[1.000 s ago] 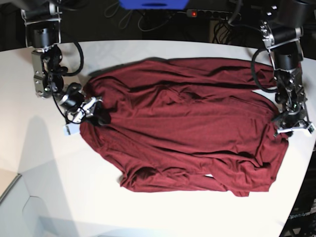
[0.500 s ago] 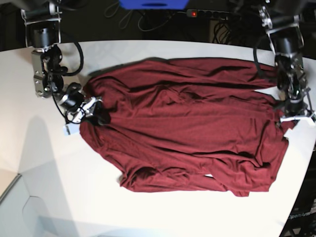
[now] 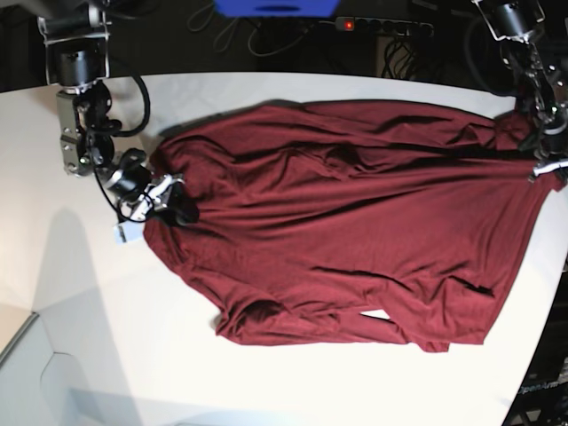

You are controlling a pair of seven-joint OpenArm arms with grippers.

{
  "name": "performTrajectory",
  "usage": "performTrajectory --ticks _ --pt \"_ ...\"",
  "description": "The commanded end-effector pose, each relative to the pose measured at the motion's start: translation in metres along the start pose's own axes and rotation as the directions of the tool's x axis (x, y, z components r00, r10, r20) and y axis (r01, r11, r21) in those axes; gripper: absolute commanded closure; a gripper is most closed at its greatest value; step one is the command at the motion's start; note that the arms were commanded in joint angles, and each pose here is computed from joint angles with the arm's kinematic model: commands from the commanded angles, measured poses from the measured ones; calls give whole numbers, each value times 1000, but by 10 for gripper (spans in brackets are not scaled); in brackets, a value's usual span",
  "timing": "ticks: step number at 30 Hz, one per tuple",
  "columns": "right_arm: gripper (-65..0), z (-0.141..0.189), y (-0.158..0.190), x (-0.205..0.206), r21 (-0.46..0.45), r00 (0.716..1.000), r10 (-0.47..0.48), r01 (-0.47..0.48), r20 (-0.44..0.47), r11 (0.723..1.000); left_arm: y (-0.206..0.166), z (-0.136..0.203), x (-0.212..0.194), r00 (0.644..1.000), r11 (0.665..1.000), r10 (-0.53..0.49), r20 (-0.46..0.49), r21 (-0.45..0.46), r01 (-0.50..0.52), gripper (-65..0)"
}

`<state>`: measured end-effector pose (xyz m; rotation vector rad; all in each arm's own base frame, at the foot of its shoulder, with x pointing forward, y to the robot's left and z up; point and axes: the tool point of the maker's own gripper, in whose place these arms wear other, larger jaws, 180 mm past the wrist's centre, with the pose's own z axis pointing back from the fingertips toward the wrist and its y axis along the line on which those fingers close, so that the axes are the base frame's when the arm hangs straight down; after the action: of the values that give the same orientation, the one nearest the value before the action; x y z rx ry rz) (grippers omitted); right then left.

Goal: Layout the t-shirt on the table in an organized manner, then fold the t-shirt properly
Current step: 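Grasp the shirt side with the left gripper and pull it outward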

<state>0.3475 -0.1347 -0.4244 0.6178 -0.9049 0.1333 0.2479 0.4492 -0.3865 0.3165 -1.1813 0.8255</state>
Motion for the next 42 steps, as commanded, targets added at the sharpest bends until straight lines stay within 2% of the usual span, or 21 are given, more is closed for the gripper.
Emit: performTrajectory --ticks 1,8,11,17,20,22,26,31,37,42 --pt "-216 2 -6 4 -18 1000 20 -20 -16 1000 8 1 22 998 1000 -16 64 10 15 -2" --pt "-216 3 -7 4 -20 1000 22 -22 -17 1000 43 14 14 999 997 -18 49 78 14 -2" --pt "-216 2 -6 4 -18 1000 20 -20 -16 1000 47 15 11 999 996 -15 42 88 11 -2" --pt "-216 2 -5 5 -16 1000 22 -22 -12 1000 42 17 1 1000 996 5 31 85 -8 -5" --pt "-216 5 1 21 -4 998 62 -62 20 998 35 13 3 999 997 22 29 76 -24 -7" --pt "-219 10 2 35 -12 995 78 -77 55 997 32 10 -1 999 997 35 -5 74 -35 -28" --pt "-221 18 1 38 -28 994 76 -74 80 997 24 7 -5 997 997 53 -53 63 -49 -83" --pt "-221 17 -13 19 -51 999 27 -25 43 998 17 7 -6 996 996 68 -51 55 -65 -101" --pt "-219 21 -35 12 -92 1000 1 0 12 996 -4 12 14 997 997 83 5 7 -83 -103" --pt "-219 40 -63 24 -167 995 -47 60 84 984 -11 14 24 996 997 81 31 -13 -81 -104"
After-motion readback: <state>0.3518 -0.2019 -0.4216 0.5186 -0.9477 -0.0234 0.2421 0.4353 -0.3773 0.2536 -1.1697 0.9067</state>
